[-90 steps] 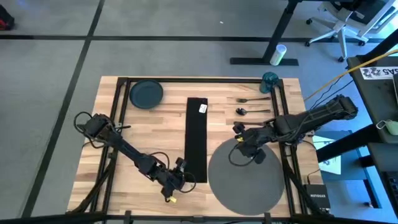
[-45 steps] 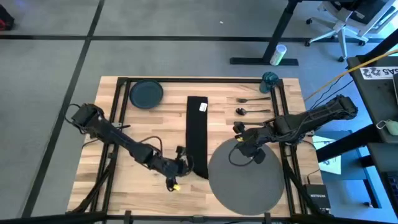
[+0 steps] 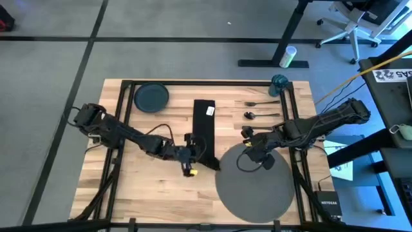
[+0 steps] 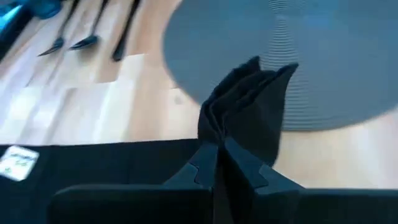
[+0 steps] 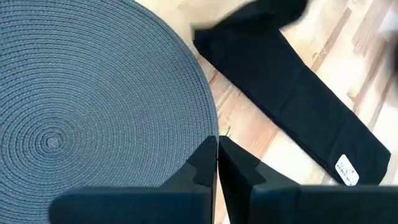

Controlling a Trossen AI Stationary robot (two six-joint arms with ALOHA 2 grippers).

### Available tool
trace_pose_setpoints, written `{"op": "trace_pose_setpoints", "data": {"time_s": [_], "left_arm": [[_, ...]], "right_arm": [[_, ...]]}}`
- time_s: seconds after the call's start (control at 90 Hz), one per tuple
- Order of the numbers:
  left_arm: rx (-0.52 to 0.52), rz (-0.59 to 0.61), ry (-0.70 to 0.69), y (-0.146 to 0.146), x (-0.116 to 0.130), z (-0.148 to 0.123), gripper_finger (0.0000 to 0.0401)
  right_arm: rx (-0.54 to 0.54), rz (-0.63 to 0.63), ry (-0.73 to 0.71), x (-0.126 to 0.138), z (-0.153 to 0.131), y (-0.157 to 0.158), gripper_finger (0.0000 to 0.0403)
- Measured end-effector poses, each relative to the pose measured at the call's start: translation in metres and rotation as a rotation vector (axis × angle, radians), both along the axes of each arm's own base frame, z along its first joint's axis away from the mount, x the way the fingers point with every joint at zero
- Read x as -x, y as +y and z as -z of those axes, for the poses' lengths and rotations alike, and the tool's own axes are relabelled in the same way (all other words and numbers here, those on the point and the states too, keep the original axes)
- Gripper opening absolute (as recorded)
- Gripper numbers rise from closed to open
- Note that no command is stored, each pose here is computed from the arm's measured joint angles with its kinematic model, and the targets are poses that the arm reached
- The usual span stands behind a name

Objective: Set table place
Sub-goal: Fold the black table napkin

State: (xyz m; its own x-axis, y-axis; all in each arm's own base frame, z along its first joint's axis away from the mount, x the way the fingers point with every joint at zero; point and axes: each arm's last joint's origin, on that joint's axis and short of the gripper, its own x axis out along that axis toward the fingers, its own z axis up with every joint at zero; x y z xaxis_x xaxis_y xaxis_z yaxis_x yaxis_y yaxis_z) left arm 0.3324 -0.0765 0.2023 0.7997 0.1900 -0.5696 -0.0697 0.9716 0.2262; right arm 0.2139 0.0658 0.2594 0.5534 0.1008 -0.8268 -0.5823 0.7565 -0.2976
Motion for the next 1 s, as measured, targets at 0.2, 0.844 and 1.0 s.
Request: {"op": "trace_pose_setpoints", "data": {"time_s": [0.2, 0.844, 1.0], "left_arm": [[-0.018, -0.092, -0.001, 0.033, -0.005, -0.002, 0.0000], [-0.061, -0.408, 0.001, 0.130, -0.004, -0.002, 0.0000], [-0.015, -0.450, -0.005, 0.151, 0.000, -0.002, 0.0000]], "right_arm": [[-0.001, 0.002, 0.001, 0.000, 0.000, 0.000, 0.0001], [-0.004, 0.006, 0.002, 0.000, 0.000, 0.000, 0.0001], [-0.002, 0.008, 0.012, 0.001, 0.003, 0.000, 0.0001]]}}
